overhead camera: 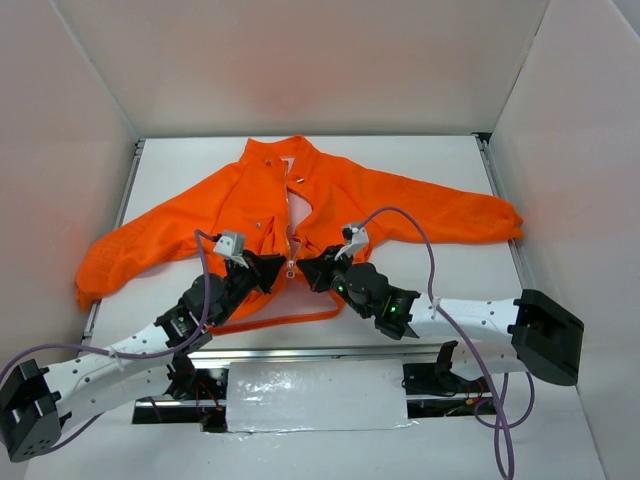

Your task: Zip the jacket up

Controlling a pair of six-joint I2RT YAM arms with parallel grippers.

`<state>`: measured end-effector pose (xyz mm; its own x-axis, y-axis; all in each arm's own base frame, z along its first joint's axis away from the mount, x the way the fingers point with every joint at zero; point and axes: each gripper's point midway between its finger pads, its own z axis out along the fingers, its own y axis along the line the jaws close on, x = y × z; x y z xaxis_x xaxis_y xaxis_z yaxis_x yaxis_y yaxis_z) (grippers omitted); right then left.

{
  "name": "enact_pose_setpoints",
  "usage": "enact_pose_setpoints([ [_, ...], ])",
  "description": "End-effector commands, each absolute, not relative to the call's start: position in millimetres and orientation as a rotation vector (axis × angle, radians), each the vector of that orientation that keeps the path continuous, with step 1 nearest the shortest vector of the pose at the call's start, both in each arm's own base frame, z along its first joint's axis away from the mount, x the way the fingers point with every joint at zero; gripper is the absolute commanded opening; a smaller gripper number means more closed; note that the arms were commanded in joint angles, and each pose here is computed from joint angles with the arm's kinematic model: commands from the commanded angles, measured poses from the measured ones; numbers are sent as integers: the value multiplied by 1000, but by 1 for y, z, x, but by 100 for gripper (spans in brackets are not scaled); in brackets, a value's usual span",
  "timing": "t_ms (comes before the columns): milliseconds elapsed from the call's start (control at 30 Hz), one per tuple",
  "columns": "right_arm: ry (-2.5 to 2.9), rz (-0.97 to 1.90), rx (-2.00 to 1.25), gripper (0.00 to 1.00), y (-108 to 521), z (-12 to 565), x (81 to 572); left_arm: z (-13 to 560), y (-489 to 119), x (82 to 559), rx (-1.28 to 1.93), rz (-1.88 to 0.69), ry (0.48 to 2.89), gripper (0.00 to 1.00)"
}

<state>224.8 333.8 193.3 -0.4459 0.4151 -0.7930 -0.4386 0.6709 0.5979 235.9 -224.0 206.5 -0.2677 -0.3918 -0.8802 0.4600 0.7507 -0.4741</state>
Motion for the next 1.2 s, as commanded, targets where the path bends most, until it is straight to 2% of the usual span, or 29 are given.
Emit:
enact_pose_setpoints([
  [0, 1688, 1040, 14, 0, 334, 227, 229, 224, -235, 228, 114, -891, 1583, 0],
  [500, 1608, 1083, -137, 0, 331, 242, 223, 194, -245, 216, 199, -926, 1679, 0],
  [733, 1701, 1083, -249, 0, 343, 210, 214, 164, -241, 208, 155, -965, 1718, 0],
  [1167, 1867, 997, -239, 0, 339, 150, 214, 131, -233, 189, 112, -1050, 1752, 0],
])
